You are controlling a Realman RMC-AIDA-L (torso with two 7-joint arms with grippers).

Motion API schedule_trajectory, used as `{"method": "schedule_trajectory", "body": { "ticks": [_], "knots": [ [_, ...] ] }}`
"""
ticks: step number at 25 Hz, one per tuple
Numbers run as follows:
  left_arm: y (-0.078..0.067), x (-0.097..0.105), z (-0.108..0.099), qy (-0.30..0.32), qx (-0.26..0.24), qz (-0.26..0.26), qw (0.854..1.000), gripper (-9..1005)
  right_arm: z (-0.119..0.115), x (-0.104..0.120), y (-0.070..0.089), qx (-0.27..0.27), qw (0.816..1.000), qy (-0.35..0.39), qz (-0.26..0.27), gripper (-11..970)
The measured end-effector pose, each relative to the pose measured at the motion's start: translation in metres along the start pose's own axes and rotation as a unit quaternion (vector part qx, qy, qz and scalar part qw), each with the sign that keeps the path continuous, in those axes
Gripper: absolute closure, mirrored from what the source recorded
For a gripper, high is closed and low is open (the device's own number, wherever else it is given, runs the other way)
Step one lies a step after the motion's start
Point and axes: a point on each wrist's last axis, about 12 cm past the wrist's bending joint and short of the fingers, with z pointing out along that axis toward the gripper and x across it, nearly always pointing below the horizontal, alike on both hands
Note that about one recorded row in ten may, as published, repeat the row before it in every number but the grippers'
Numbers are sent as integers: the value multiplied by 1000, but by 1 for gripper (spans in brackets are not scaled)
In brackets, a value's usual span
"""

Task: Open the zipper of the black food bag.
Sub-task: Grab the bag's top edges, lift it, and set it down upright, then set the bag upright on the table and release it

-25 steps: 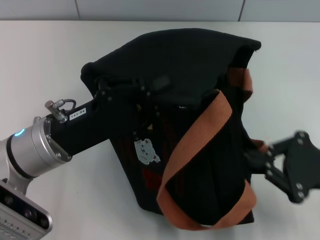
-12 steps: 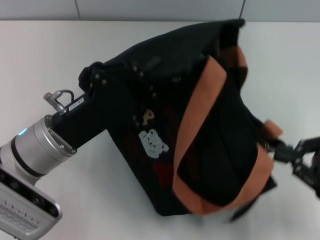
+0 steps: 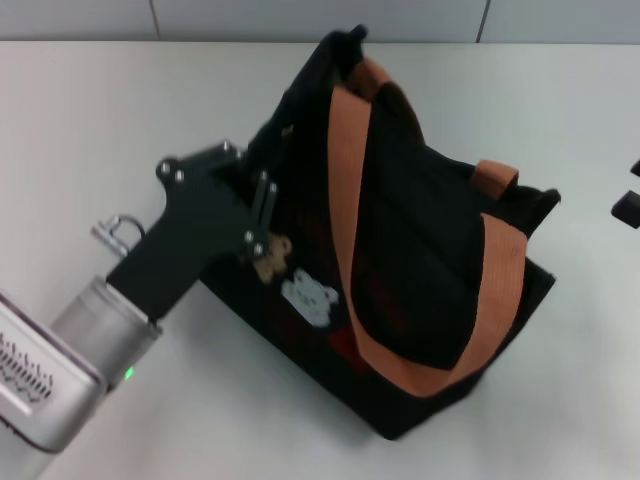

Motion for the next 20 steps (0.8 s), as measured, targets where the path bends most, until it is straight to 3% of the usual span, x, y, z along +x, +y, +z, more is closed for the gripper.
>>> {"method": "schedule_trajectory", "body": {
  "ticks": [1, 2, 3, 4, 6, 9, 11, 13, 15, 19, 20],
  "knots": [
    [0, 0, 0, 0, 0, 0, 1000, 909, 0, 0, 0, 0, 1000, 0, 0, 605],
    [-21, 2, -17, 56, -20, -75, 995, 909, 4, 0, -1, -6, 1000, -3, 4, 585],
    [-21, 2, -17, 56, -20, -75, 995, 909, 4, 0, -1, -6, 1000, -3, 4, 566],
    [-27, 2, -26, 72, -22, -113, 991, 909, 7, 0, -1, -9, 1000, -4, 5, 547],
    [-27, 2, -26, 72, -22, -113, 991, 909, 10, 1, -2, -13, 1000, -6, 7, 509],
    [-34, 0, -35, 76, -3, -178, 981, 909, 12, 1, -2, -17, 1000, -8, 13, 451],
    [-35, 0, -36, 76, -1, -191, 979, 909, 14, 1, -3, -21, 1000, -9, 18, 412],
    [-37, 3, -29, 84, 3, -240, 967, 909, 13, -1, -1, -31, 999, -15, 23, 347],
    [-37, 3, -28, 83, 5, -242, 967, 909, 12, -5, 3, -47, 998, -28, 24, 254],
    [-31, 2, -26, 67, -11, -238, 969, 842, 11, -9, 12, -85, 995, -50, 30, 252],
    [-26, 0, -28, 54, -23, -231, 971, 820, 13, -8, 20, -124, 990, -54, 44, 251]
  ]
}}
